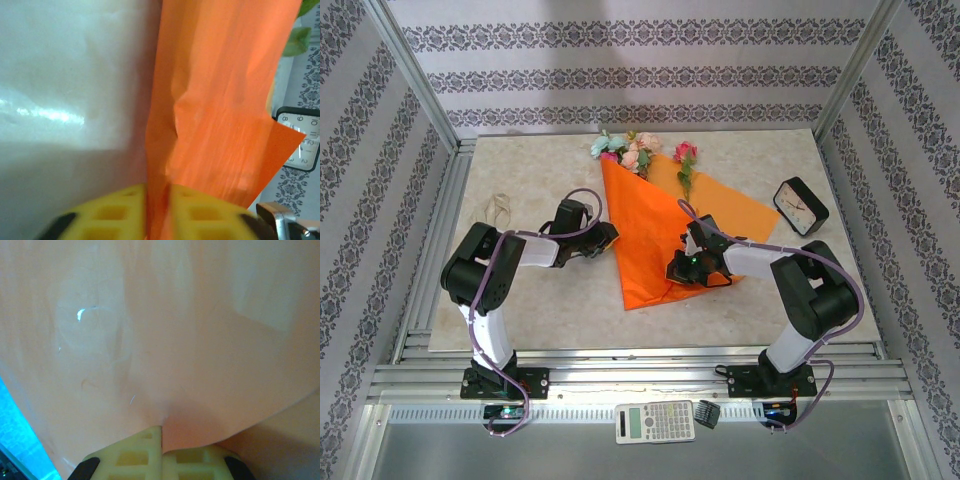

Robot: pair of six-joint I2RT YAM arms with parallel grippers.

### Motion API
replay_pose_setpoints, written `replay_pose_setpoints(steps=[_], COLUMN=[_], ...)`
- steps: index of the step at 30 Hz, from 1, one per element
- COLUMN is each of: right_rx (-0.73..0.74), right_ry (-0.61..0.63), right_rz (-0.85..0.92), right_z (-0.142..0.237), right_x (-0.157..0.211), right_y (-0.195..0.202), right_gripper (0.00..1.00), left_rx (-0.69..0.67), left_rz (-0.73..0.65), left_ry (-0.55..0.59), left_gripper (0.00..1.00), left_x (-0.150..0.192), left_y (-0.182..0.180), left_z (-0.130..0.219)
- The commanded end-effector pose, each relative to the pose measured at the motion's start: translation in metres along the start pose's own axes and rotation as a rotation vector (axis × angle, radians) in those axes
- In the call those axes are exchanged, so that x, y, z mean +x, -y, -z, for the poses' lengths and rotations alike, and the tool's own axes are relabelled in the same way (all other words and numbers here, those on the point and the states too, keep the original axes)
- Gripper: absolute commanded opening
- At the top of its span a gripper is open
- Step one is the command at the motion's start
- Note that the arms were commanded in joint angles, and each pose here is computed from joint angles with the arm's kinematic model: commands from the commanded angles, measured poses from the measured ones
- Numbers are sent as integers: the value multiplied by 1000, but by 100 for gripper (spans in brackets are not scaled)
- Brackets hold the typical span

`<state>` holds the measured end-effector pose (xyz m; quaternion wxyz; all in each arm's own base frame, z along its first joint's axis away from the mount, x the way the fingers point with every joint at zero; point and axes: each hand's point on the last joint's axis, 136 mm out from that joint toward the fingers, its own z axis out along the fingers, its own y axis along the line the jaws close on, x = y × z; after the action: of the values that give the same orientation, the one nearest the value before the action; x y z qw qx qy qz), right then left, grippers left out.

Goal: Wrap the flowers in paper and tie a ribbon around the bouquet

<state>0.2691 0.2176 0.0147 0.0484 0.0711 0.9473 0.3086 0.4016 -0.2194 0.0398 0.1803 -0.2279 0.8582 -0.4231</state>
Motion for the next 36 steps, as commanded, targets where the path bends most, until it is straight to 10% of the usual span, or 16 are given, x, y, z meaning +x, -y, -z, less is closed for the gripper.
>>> replay_pose_setpoints(steps=[1,7,11,15,18,21,26,30,33,36], right_rx=[162,151,155,154,139,129,112,112,104,97], right_ry=[-41,-59,-63,-67,-85,-104,-105,-115,-124,-134], right_rz=[-44,-44,-41,-38,-34,-30,-32,-28,-27,-24], right_z=[-5,-7,-7,-7,-10,-12,-13,-13,-14,-15], right_x=[18,20,20,20,21,21,17,17,17,16], right_y=[49,49,51,52,50,49,46,45,44,43], right_gripper=[0,0,0,0,0,0,0,0,0,0], left_rx=[31,47,65,85,104,114,140,155,164,168], left_rz=[-23,1,17,21,30,36,47,48,51,58], left_ry=[55,46,74,106,104,93,100,137,147,151], left_gripper=[35,31,0,0,26,30,3,0,28,31], left_x=[-27,-45,-61,-75,-84,-91,-109,-129,-141,-152], left_y=[8,5,4,8,11,10,11,15,18,16], left_z=[0,-19,-21,-17,-21,-30,-44,-45,-49,-57])
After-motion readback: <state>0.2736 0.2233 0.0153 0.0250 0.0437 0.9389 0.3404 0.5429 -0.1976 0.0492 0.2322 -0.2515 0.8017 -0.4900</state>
